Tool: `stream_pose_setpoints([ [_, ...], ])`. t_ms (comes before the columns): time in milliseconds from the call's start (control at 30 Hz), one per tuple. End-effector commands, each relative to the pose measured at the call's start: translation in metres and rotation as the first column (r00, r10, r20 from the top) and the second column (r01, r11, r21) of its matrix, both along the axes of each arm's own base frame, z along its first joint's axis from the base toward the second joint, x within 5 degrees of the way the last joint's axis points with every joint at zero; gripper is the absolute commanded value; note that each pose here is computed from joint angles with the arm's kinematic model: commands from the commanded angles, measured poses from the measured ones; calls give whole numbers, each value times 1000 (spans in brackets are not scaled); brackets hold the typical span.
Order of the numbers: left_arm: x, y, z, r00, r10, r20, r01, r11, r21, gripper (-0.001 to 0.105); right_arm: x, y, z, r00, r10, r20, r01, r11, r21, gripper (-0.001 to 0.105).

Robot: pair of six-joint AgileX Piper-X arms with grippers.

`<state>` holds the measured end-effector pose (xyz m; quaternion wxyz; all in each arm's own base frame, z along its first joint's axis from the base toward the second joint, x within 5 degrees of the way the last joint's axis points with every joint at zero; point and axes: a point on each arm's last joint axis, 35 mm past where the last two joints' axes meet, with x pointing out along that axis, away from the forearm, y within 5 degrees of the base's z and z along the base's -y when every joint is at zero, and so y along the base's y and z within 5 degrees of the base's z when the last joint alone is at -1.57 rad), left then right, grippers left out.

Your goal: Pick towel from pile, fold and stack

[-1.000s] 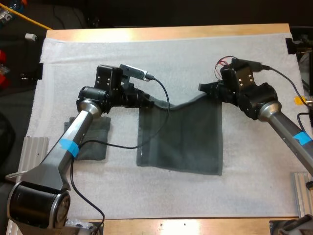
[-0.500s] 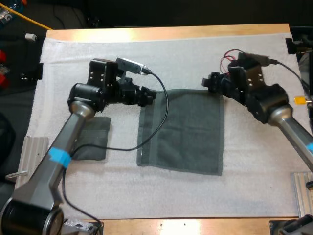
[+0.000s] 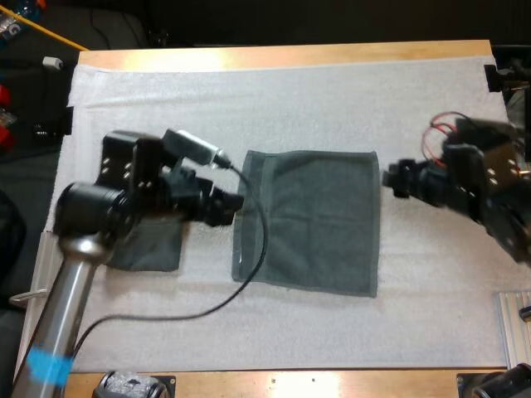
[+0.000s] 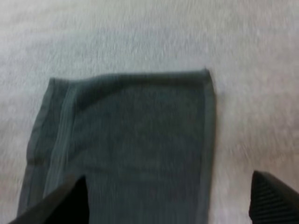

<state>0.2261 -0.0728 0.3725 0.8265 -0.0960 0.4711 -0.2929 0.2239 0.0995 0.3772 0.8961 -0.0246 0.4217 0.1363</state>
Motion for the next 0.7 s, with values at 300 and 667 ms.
stream_pose_setpoints([
  [300, -71, 20, 19, 997, 67, 42, -67, 998, 10, 61, -69, -31, 15, 997, -23, -77, 22, 1000, -5, 69],
  [667, -113, 30, -22, 995, 95, -39, -95, 995, 12, 61, -110, -44, -24, 982, -2, -187, 27, 991, 129, 69],
])
